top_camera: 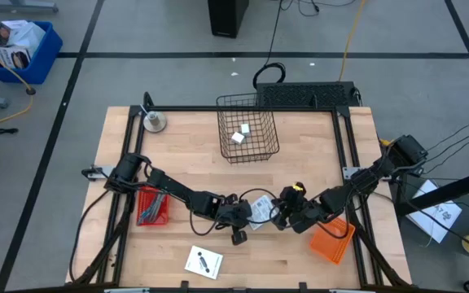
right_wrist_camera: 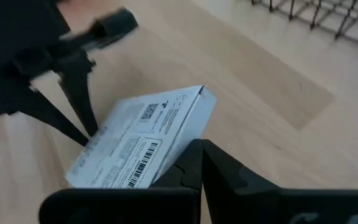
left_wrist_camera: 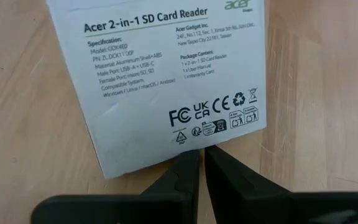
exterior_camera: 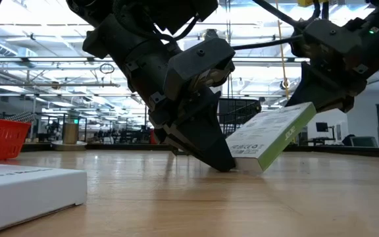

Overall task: Pick and place items into bin
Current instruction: Put the right card reader box into the orange basket

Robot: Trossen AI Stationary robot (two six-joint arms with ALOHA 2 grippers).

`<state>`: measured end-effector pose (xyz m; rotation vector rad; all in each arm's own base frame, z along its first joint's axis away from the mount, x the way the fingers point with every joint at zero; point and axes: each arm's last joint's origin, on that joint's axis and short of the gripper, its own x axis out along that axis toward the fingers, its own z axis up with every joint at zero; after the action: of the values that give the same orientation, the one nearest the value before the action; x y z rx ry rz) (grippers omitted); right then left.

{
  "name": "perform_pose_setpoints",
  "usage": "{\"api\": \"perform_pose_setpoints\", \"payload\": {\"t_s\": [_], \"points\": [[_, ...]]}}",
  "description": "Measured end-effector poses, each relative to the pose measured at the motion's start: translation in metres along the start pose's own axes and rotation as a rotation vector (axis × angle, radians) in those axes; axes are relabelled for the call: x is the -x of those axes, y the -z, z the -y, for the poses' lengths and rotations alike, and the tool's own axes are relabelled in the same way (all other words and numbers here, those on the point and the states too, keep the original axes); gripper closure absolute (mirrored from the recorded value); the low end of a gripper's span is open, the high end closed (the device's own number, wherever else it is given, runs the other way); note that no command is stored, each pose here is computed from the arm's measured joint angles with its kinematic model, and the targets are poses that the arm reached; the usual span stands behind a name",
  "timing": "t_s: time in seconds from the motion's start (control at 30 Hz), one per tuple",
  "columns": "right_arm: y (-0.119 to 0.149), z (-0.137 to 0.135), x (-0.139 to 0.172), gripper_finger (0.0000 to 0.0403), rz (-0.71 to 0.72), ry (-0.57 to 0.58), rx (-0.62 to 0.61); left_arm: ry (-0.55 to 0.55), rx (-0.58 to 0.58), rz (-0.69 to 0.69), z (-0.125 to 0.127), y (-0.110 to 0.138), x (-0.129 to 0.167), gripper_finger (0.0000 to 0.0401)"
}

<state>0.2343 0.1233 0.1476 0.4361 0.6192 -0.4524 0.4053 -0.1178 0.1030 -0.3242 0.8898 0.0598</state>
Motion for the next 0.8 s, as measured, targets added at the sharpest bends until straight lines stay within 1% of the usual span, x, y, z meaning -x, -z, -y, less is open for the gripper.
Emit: {"api": "perform_pose_setpoints", "payload": {"t_s": [0.1, 0.17, 0.23, 0.3, 0.4, 0.8], "points": [[-0.003, -0.003, 0.0, 0.0403, 0.03, -0.018, -0.009, 0.0, 0.0, 0.002, 0.0, 0.0, 0.0, 0.0366], [-0.002, -0.007, 0.0, 0.0403, -0.019, -0.076, -0.018, -0.003, -0.001, 0.02, 0.0, -0.002, 0.0, 0.0366], [-0.001, -0.009, 0.001, 0.0403, -0.032, -0.104, 0.0, -0.004, 0.002, 0.028, -0.001, -0.003, -0.001, 0.0366], [-0.004, -0.013, 0.001, 0.0403, 0.008, -0.138, -0.001, -0.008, 0.001, 0.031, -0.001, -0.003, -0.001, 0.0366], [-0.006, -0.015, 0.001, 0.0403, 0.035, -0.149, 0.01, -0.008, 0.002, 0.031, -0.001, -0.003, -0.001, 0.0366], [-0.004, -0.012, 0.001, 0.0403, 0.029, -0.122, 0.013, 0.005, 0.007, 0.05, 0.001, -0.004, -0.001, 0.0366]]}}
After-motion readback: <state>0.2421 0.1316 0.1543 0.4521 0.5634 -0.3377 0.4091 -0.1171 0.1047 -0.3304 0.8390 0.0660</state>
